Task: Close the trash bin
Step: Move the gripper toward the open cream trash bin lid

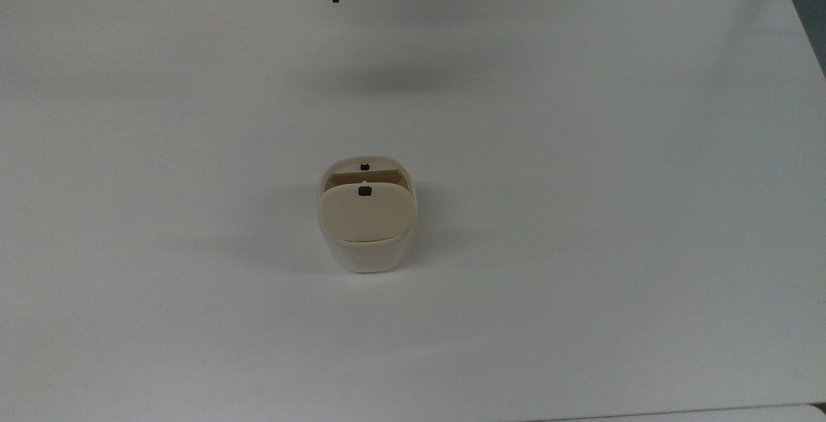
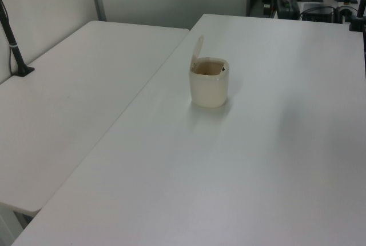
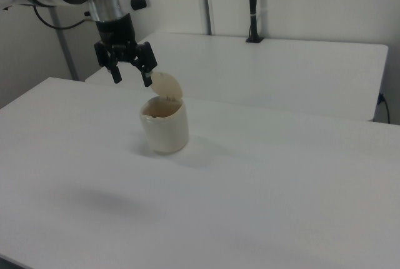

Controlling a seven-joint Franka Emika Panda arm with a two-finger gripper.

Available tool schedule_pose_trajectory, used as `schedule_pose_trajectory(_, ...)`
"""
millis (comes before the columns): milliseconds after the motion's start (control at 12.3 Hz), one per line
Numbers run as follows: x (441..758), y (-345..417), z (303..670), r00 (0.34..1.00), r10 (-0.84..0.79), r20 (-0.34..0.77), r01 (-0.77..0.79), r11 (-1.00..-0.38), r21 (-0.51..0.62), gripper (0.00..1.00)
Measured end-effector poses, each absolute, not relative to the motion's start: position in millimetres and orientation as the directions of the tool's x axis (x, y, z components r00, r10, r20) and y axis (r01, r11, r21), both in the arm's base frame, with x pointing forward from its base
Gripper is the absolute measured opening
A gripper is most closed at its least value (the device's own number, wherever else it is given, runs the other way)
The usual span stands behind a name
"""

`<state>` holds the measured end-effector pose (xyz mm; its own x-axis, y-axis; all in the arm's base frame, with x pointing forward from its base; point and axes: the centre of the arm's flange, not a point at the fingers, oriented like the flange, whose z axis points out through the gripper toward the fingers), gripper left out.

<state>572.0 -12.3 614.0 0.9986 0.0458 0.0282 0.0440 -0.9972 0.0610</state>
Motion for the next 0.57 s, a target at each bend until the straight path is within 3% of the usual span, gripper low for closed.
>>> schedule_pose_trajectory(567, 572.0, -13.5, 613.9, 0.999, 0.044, 0.028, 0.042, -0.997, 0.061, 1.0)
